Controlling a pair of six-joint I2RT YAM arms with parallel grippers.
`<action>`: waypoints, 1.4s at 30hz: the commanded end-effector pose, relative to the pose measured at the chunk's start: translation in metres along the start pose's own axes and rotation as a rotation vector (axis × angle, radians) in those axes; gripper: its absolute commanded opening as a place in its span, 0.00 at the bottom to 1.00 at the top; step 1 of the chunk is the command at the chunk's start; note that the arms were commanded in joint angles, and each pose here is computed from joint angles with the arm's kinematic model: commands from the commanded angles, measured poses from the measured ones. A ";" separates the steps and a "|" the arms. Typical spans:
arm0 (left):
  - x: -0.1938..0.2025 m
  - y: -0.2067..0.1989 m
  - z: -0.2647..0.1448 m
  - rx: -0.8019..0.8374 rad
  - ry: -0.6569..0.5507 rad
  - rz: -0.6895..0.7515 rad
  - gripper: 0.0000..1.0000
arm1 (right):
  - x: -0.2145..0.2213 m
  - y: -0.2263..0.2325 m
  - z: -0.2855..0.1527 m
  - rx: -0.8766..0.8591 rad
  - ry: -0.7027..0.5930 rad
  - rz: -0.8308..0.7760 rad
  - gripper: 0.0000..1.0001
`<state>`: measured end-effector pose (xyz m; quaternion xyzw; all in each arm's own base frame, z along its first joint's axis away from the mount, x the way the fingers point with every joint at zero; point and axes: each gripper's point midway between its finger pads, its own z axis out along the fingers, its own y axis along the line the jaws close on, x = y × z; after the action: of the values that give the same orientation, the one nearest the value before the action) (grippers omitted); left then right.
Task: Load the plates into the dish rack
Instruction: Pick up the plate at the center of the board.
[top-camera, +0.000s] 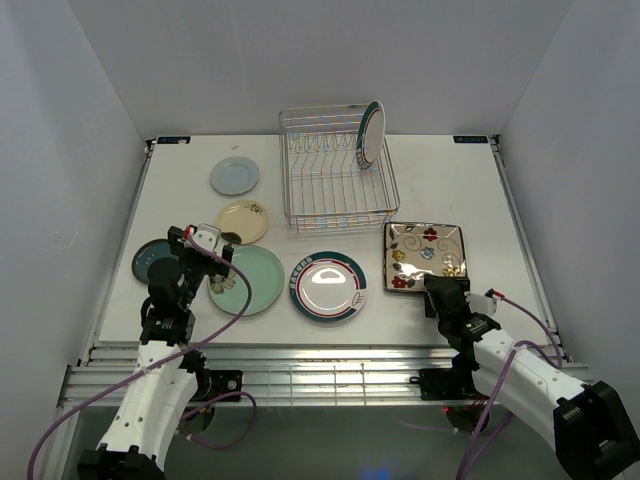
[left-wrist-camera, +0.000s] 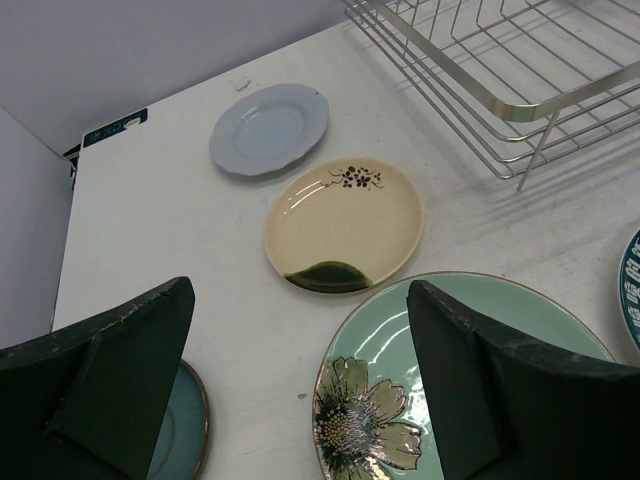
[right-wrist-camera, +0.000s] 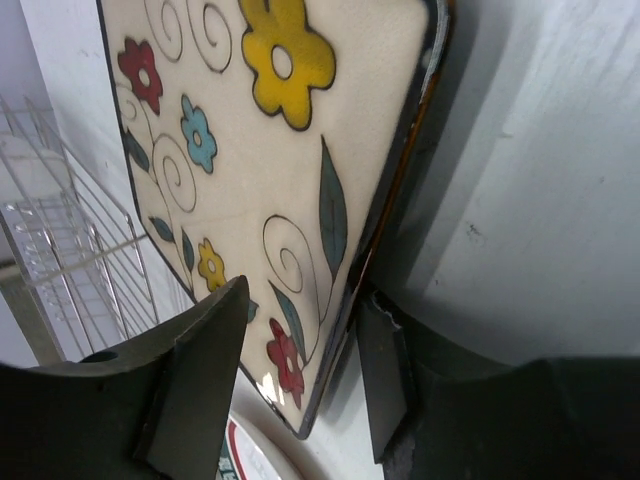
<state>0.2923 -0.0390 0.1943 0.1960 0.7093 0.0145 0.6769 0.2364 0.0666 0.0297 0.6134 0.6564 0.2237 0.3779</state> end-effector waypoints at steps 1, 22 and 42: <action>-0.013 0.003 -0.001 -0.005 -0.029 0.012 0.98 | -0.025 -0.069 0.004 0.198 -0.107 -0.130 0.52; -0.009 0.002 0.001 -0.002 -0.019 0.009 0.98 | -0.039 -0.055 0.001 0.176 -0.181 -0.130 0.08; -0.008 0.002 0.001 -0.001 -0.018 0.012 0.98 | -0.069 -0.014 -0.024 0.130 -0.300 -0.143 0.08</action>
<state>0.2929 -0.0390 0.1922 0.1967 0.7118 0.0143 0.6742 0.2153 0.0235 0.0409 0.6286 0.6472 0.1181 0.4148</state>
